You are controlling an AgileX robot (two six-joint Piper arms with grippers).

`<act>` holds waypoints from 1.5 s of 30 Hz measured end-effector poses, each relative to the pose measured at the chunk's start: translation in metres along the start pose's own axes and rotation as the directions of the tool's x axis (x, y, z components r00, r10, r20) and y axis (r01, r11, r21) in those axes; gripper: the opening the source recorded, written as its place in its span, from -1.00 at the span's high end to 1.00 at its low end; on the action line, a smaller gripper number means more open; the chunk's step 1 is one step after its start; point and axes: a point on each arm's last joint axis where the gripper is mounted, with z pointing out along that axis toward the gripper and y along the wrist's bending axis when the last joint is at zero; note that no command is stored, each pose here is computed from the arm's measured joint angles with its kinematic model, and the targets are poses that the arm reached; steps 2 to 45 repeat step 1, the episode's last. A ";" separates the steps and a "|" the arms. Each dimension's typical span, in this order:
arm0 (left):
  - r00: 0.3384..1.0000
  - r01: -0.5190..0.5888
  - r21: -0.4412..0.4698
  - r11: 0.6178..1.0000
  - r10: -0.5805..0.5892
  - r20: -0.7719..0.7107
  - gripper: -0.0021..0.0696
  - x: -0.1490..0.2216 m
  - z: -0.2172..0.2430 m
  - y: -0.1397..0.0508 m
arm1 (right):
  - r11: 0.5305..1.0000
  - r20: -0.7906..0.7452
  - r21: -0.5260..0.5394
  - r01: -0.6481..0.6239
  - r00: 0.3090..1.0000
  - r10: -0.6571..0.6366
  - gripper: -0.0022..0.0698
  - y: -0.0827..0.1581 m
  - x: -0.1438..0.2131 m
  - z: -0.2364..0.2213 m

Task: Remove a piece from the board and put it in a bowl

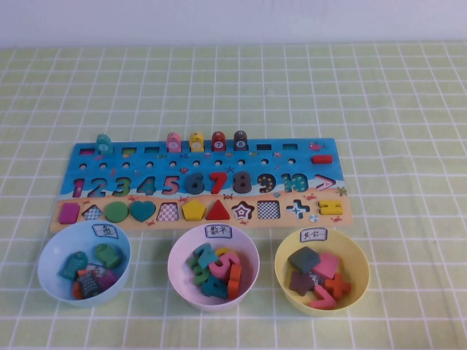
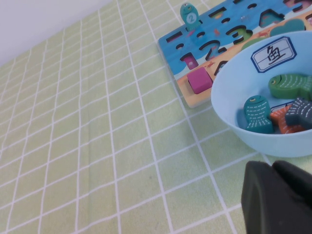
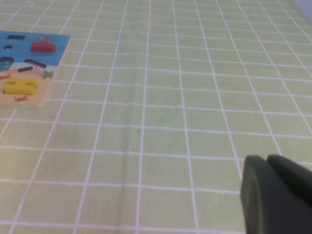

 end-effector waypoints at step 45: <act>1.000 0.000 0.000 1.000 0.000 0.000 0.96 0.000 0.000 0.000 | 1.000 0.000 0.000 0.000 1.000 0.000 0.98 0.000 0.000 0.000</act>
